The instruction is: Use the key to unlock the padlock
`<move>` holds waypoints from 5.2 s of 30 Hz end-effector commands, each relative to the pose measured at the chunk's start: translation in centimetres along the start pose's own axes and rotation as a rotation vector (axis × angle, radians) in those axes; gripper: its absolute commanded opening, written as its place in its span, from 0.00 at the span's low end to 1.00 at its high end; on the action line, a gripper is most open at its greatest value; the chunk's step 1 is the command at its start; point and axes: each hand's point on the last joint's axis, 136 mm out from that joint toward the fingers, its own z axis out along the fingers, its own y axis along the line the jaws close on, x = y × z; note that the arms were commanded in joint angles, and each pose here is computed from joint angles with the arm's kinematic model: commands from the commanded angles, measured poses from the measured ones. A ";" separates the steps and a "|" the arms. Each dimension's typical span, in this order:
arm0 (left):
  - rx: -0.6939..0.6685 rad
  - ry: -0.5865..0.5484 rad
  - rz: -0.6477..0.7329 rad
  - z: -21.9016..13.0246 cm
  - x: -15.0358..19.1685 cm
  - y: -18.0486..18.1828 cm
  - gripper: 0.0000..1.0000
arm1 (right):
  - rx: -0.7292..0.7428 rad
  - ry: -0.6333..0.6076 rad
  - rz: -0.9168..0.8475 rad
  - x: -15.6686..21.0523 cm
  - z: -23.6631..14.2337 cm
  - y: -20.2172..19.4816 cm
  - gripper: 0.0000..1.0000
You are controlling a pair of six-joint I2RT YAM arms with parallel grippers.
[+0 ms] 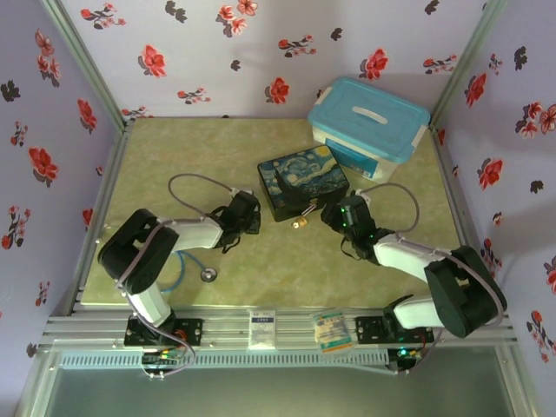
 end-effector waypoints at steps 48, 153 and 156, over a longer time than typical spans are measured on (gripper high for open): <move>0.145 0.041 -0.262 -5.2 3.8 -0.4 0.67 | 0.033 0.157 -0.236 2.6 -4.3 3.3 0.79; -0.049 -0.036 -0.266 0.2 0.3 4.3 0.65 | 0.340 0.610 -0.891 12.9 -10.9 -1.2 0.25; -0.058 -0.056 -0.270 0.8 -1.7 4.6 0.65 | 0.331 0.744 -0.942 14.1 -11.1 -1.1 0.24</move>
